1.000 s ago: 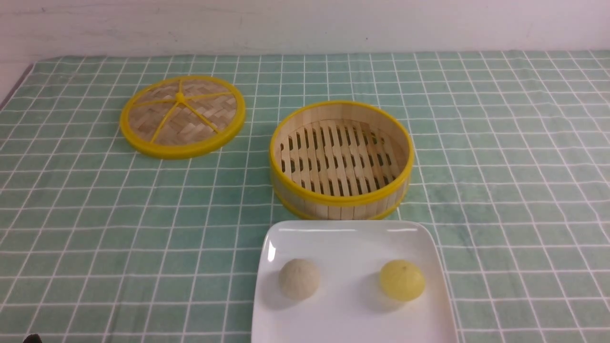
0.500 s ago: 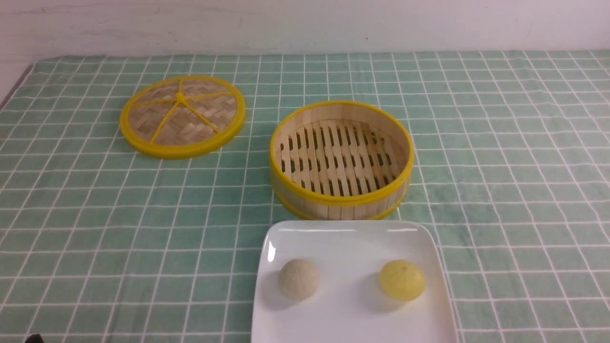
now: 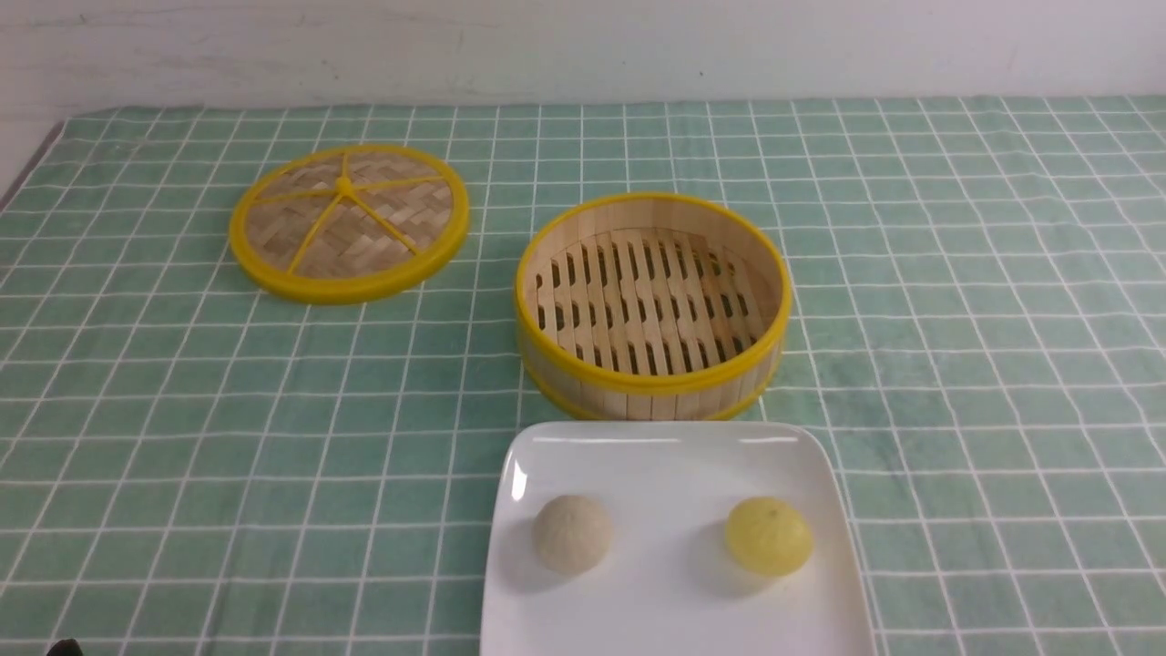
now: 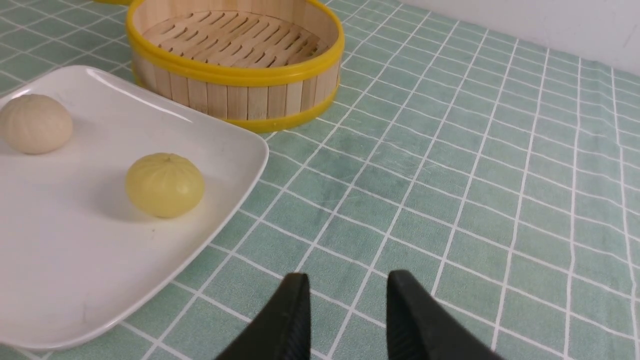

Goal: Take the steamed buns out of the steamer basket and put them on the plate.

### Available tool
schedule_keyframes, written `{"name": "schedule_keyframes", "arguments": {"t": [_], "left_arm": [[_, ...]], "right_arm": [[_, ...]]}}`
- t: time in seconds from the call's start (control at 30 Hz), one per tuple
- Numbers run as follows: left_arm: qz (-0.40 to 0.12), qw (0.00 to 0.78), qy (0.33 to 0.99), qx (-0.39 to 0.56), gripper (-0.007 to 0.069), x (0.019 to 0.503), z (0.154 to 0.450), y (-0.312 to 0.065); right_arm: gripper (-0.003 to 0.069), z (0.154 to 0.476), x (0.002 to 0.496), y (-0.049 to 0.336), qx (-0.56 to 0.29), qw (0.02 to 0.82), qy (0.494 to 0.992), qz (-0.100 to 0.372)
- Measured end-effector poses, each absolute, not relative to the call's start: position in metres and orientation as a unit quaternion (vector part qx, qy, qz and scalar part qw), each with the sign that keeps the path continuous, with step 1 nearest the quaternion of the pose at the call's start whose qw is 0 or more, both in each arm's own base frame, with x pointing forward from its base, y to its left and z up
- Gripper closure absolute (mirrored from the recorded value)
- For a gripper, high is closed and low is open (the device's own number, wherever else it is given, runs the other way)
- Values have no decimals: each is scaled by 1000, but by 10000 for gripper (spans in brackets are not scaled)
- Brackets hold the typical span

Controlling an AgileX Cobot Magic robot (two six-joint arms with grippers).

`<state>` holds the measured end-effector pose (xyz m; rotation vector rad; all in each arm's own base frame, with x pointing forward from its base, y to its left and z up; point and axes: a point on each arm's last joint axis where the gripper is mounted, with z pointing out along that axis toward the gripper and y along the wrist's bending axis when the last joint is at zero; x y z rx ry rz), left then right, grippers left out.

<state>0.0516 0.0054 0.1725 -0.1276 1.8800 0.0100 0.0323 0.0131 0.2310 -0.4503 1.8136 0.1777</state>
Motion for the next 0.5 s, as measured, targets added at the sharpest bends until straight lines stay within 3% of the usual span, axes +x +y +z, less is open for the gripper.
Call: {"name": "schedule_keyframes", "arguments": {"t": [0.33,0.5], "left_arm": [[5,588,807,-55,221,52,172,5],[5,588,807,-54,221,52,172,5]], "right_arm": [[416,231,32,13,-193,591,779,77],[416,223,35,16,-171,586,785,104]]}}
